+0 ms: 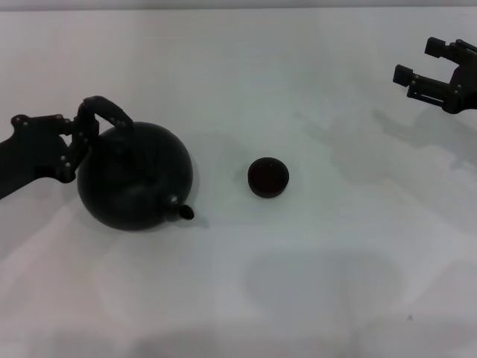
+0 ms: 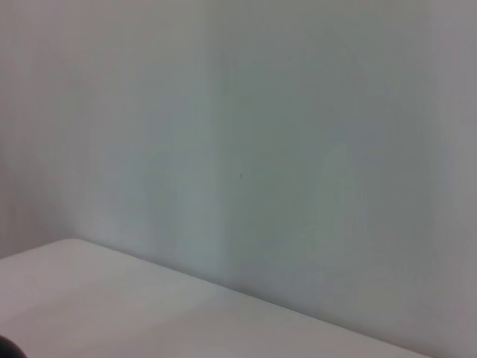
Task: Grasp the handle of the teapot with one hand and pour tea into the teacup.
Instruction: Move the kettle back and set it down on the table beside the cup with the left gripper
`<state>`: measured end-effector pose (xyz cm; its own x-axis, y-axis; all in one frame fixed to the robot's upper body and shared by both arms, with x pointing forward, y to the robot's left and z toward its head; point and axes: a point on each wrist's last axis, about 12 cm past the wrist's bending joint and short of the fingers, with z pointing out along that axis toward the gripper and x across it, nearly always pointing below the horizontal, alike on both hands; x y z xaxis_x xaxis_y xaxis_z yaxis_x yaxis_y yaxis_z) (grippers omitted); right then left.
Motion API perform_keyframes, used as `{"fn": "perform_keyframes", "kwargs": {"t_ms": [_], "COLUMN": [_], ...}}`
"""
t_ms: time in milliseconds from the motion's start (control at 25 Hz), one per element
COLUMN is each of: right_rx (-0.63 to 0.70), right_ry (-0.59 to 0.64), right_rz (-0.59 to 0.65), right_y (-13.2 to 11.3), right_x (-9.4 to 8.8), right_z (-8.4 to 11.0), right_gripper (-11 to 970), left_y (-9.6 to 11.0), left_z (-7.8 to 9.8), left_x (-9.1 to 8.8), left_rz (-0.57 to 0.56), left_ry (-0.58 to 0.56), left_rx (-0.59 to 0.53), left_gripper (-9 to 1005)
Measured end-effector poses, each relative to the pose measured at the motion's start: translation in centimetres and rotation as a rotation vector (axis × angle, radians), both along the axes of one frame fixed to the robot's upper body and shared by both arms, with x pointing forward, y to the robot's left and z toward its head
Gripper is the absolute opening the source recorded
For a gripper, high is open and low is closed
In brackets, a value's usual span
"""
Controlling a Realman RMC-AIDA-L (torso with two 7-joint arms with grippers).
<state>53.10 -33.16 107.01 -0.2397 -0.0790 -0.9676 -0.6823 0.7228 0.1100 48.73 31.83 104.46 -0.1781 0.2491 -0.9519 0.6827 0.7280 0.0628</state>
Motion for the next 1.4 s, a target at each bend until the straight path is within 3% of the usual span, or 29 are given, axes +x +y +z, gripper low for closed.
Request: {"fn": "perform_keyframes", "kwargs": {"t_ms": [400,840,1160,1400], "right_rx": [0.0,-0.001,-0.003,-0.002], "right_ry": [0.006,0.003,0.003,0.002], "right_rz": [-0.002,-0.007,-0.013,-0.016], "right_y": [0.1,0.05,0.0,-0.07], "right_x": [0.12,0.24,0.31,0.31], "right_z": [-0.12,-0.05,-0.04,-0.02], "right_gripper": [868,869,869,869], "left_y": [0.33,0.31,0.48,0.59], "left_z": [-0.05,0.14,0.44,0.51], "left_x": [-0.23,0.0,0.14,0.12], "left_rz": [0.031,0.031,0.056,0.068], "left_ry": [-0.029,-0.051,-0.067,-0.065], "left_rx": [-0.016,-0.008,-0.036,-0.053], "left_gripper": [100,235,436,643]}}
